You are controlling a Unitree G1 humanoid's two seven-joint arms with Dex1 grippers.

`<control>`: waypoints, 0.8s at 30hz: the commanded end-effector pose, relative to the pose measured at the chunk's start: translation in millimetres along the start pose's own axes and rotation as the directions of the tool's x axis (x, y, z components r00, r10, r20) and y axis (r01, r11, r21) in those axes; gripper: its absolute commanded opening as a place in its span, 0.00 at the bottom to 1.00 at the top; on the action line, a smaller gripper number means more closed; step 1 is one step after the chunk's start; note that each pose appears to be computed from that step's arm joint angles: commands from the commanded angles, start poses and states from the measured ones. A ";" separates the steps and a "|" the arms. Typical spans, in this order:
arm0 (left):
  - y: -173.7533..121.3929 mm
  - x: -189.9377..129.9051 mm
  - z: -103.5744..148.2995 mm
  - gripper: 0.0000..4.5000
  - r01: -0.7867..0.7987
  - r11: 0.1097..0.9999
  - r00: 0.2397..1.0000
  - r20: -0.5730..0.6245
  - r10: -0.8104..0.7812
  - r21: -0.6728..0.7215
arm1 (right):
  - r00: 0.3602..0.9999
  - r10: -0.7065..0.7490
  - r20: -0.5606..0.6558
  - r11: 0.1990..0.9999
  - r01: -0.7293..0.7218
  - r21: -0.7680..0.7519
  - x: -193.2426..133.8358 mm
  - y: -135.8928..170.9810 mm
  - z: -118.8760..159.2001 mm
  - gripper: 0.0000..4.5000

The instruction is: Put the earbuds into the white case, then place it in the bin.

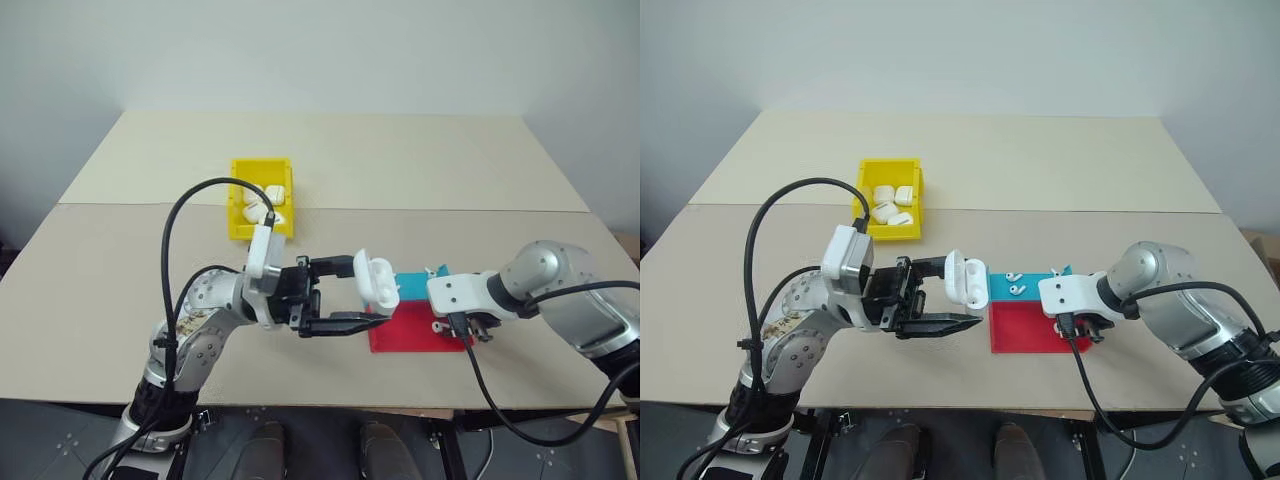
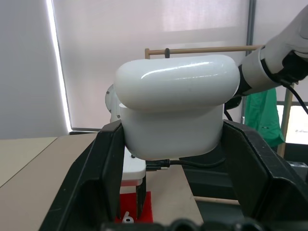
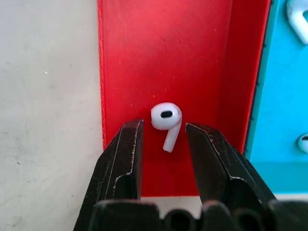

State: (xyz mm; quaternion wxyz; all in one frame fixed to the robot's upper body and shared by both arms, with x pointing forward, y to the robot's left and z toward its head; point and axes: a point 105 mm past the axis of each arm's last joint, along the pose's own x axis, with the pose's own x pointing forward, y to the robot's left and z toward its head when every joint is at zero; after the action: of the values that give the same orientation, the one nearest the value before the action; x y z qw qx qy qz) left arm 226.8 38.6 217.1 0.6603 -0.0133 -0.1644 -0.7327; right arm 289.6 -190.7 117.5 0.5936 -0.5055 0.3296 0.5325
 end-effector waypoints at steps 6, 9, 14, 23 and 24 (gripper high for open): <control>-2.5 2.1 13.2 0.61 0.033 0.998 0.999 0.039 -0.035 0.045 | 1.000 -0.026 0.006 1.000 0.026 -0.017 -1.1 -4.0 2.6 0.40; -1.7 1.4 13.7 0.61 0.032 0.998 0.999 0.038 -0.033 0.046 | 1.000 -0.024 0.004 0.999 0.024 -0.021 0.9 -3.1 1.9 0.40; -1.4 0.9 14.4 0.61 0.028 0.998 0.999 0.036 -0.030 0.050 | 1.000 -0.012 0.013 1.000 0.012 -0.029 3.0 -1.1 3.5 0.40; -0.9 0.4 14.8 0.61 0.026 0.998 0.999 0.032 -0.028 0.053 | 1.000 -0.006 0.010 1.000 0.007 -0.020 7.9 -0.5 0.5 0.20; -0.8 0.4 14.9 0.61 0.026 0.998 0.999 0.032 -0.028 0.053 | 1.000 -0.005 0.010 1.000 0.005 -0.017 8.4 -0.3 0.1 0.15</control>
State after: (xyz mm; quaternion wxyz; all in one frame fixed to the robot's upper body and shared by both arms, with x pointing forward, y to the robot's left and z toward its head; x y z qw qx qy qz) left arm 226.1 39.7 221.5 0.6529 -0.0115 -0.1710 -0.7378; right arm 290.9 -185.2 110.2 0.5910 -0.5047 0.3204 0.5416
